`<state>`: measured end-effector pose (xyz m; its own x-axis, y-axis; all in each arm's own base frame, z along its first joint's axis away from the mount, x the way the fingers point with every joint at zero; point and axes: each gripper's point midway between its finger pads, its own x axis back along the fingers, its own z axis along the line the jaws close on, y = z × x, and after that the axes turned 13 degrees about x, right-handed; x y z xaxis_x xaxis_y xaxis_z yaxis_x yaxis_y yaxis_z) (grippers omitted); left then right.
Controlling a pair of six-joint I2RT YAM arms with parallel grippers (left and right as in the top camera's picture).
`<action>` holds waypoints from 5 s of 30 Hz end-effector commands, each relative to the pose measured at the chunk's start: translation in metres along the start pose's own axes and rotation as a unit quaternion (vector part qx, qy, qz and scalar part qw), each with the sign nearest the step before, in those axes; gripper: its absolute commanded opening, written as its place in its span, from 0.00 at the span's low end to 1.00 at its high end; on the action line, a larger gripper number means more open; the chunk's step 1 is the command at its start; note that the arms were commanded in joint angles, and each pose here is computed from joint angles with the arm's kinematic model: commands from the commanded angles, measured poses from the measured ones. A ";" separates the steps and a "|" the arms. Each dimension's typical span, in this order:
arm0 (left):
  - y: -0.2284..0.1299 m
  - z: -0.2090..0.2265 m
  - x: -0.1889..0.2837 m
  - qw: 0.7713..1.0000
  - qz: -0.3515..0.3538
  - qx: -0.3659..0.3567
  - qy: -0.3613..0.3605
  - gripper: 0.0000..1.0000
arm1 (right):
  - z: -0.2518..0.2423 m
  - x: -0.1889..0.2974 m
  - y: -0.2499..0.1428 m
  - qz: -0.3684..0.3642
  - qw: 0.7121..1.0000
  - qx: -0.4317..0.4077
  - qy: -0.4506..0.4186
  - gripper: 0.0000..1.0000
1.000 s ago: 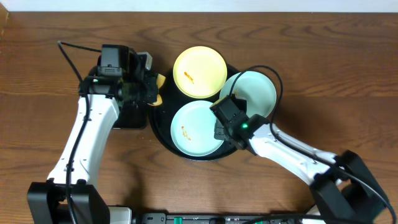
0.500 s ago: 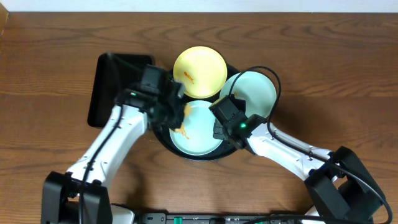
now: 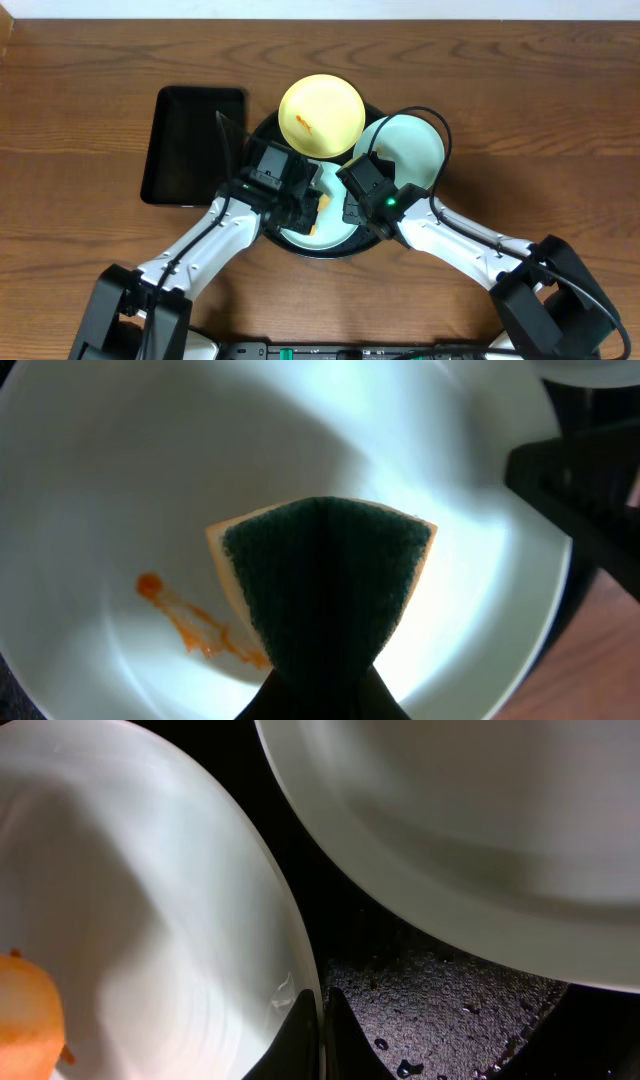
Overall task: Clean dirty plates on tray and stack at the side
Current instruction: 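Scrub the held pale blue plate with the sponge in the left gripper, then withdraw the left gripper and carry the plate right with the right gripper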
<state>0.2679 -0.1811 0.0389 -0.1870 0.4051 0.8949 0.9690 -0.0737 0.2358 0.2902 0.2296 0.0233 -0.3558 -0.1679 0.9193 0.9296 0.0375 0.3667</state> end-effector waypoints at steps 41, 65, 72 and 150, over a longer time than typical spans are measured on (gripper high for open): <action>-0.010 0.030 -0.022 0.996 -0.053 -0.016 0.066 0.08 | -0.001 -0.009 -0.026 0.034 0.999 0.021 -0.024 0.01; -0.001 0.041 -0.033 0.993 -0.069 -0.021 0.092 0.08 | -0.002 -0.016 -0.028 0.039 0.998 0.044 -0.028 0.01; 0.021 0.049 -0.030 0.985 -0.116 -0.030 0.121 0.08 | -0.002 -0.016 -0.028 0.040 0.998 0.048 -0.027 0.01; 0.105 0.155 0.130 0.906 -0.268 0.322 -0.063 0.08 | 0.083 0.209 0.147 -0.295 0.736 0.448 -0.414 0.01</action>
<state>0.3630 0.0044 0.1066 -0.6562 0.3187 0.6840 0.6525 0.6949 0.3022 0.3463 0.2857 0.2592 -0.9471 0.2094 0.2432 0.2800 0.9095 0.3073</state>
